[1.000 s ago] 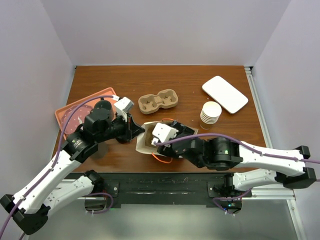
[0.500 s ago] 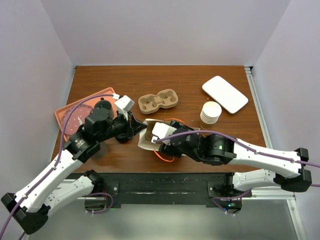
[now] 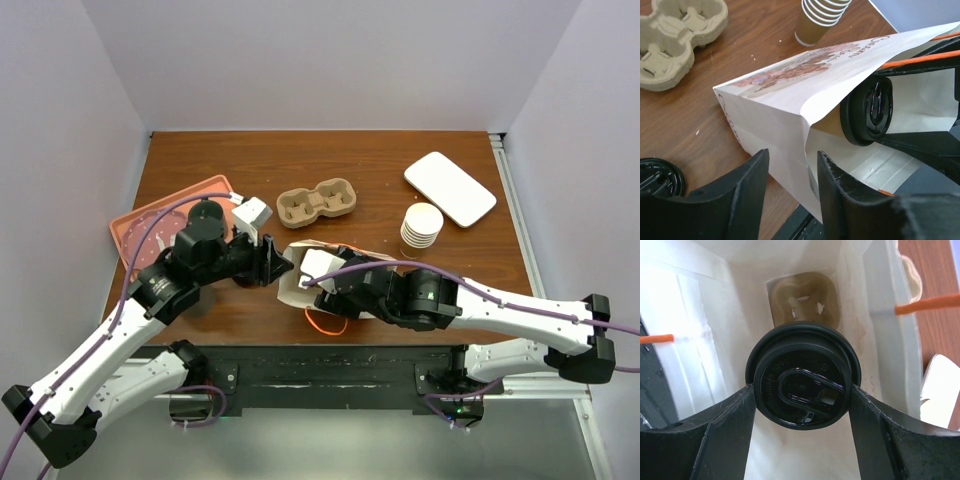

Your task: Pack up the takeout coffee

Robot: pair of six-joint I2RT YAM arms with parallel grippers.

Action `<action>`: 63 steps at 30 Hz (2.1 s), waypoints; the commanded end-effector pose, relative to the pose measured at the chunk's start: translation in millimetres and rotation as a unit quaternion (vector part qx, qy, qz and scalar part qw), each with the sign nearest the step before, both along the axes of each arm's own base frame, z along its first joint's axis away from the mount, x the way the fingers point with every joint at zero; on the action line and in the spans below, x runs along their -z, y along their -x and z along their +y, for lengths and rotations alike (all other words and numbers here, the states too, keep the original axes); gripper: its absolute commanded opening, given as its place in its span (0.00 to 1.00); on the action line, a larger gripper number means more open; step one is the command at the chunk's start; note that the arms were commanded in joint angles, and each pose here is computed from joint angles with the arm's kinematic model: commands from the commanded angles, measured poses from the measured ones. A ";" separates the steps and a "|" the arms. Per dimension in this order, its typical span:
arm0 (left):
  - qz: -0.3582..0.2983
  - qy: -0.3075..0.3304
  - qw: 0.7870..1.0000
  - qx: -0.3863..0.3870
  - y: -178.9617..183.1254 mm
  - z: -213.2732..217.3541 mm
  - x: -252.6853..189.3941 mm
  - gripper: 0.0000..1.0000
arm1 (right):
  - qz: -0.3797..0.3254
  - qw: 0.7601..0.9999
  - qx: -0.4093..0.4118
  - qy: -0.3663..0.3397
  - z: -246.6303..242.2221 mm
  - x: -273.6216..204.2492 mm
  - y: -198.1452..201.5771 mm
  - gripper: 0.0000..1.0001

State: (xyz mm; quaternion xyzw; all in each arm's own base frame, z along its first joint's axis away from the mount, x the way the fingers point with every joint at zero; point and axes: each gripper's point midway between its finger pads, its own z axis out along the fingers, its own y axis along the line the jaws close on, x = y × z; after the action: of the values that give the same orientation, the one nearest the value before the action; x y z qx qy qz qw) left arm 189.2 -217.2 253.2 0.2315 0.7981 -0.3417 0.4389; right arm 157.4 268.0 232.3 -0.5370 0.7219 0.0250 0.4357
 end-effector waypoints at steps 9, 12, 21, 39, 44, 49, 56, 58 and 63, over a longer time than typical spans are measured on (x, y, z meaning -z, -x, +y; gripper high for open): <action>0.016 -0.017 1.000 0.020 1.4 -5.6 -3.2 0.40 | -0.006 1.000 0.016 -0.023 10.9 2.2 -5.6 0.31; 0.012 -0.013 1.000 0.024 1.4 -7.1 -9.5 0.24 | -0.025 1.000 0.014 -0.005 8.2 0.6 -10.7 0.31; 0.017 -0.002 0.999 0.035 3.2 -12.7 -23.9 0.00 | -0.036 0.999 0.027 0.028 -12.3 3.9 -25.2 0.31; -0.026 0.032 0.999 -0.001 -0.1 -3.0 -19.5 0.00 | -0.064 0.994 0.006 0.083 -40.1 30.9 -27.5 0.30; -0.027 0.038 0.999 0.019 6.0 -6.5 -12.5 0.00 | -0.064 0.994 -0.003 0.089 -33.1 31.8 -34.5 0.30; -0.031 0.032 0.999 0.021 6.0 -5.2 -10.6 0.00 | -0.061 0.995 -0.007 0.082 -28.9 37.4 -42.7 0.30; -0.041 0.030 0.998 0.030 8.7 -4.7 -15.4 0.00 | -0.045 0.994 -0.035 0.098 -28.0 52.0 -38.0 0.30; -0.047 0.031 0.998 0.032 8.5 -4.8 -15.4 0.00 | -0.037 0.994 -0.043 0.095 -27.4 55.1 -34.6 0.30; -0.058 0.038 0.997 0.038 7.7 -8.1 -14.1 0.00 | -0.035 0.991 -0.047 0.118 -32.2 65.0 -34.2 0.29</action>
State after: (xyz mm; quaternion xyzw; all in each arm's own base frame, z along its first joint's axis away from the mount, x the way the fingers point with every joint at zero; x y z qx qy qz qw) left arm 178.6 -217.8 249.8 0.2457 0.7820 -0.3586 0.4466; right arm 189.8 237.3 171.2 -0.5996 0.6919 -0.0464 0.3996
